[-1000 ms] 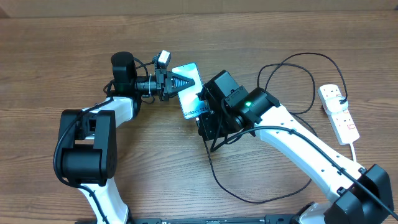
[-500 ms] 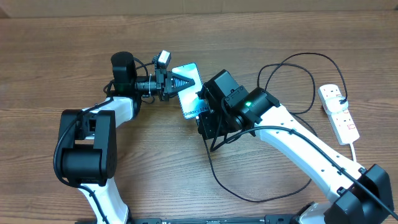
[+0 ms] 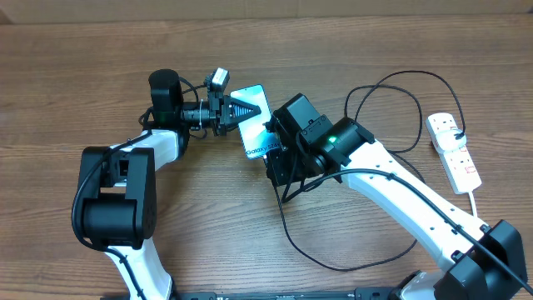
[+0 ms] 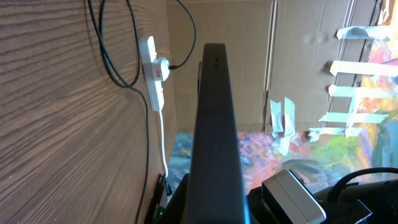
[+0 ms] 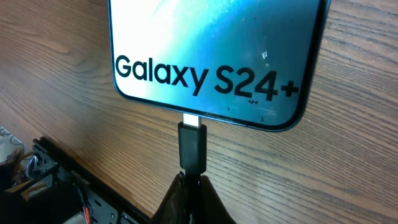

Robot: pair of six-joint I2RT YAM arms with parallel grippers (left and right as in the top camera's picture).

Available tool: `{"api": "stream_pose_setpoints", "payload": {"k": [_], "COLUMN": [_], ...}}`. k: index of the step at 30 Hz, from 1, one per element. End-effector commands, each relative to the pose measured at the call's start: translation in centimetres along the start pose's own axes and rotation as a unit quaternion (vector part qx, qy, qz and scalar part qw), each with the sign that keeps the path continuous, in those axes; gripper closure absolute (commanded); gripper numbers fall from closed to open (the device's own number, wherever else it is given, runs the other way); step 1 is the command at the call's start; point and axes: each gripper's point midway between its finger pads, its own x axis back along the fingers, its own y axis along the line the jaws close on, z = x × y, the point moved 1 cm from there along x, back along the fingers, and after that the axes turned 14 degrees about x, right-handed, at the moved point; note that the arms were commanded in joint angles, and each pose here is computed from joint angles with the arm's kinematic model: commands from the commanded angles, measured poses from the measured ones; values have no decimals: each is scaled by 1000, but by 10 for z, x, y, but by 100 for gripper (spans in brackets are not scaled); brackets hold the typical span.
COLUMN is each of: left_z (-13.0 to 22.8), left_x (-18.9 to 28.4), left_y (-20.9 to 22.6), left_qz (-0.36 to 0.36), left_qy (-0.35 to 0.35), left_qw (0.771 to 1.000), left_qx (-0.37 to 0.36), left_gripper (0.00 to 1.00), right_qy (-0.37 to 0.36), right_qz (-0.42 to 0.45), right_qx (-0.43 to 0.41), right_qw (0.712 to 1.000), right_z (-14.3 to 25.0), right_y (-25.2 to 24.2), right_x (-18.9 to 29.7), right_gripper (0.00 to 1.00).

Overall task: Plug charger to phone and switch on socket
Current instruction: 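Push the plug with the right gripper into the phone's port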

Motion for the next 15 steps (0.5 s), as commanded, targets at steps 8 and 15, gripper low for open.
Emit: {"api": "stream_pose_setpoints", "payload": {"k": [8, 15], "left_z": [8, 9], "left_x": [-2, -2], "left_y": [-8, -8], "left_qz": [4, 5], "left_qy": [27, 31], "left_qw": [1000, 999], "left_qx": [-8, -13], "left_gripper": [96, 96], "right_qy": [-35, -54], "right_qz": [3, 5], "right_qx": [9, 15], "right_qw": [999, 998], "right_z": [-14, -23], "right_y": [5, 5], "right_x": [15, 15], "right_gripper": [96, 96]}}
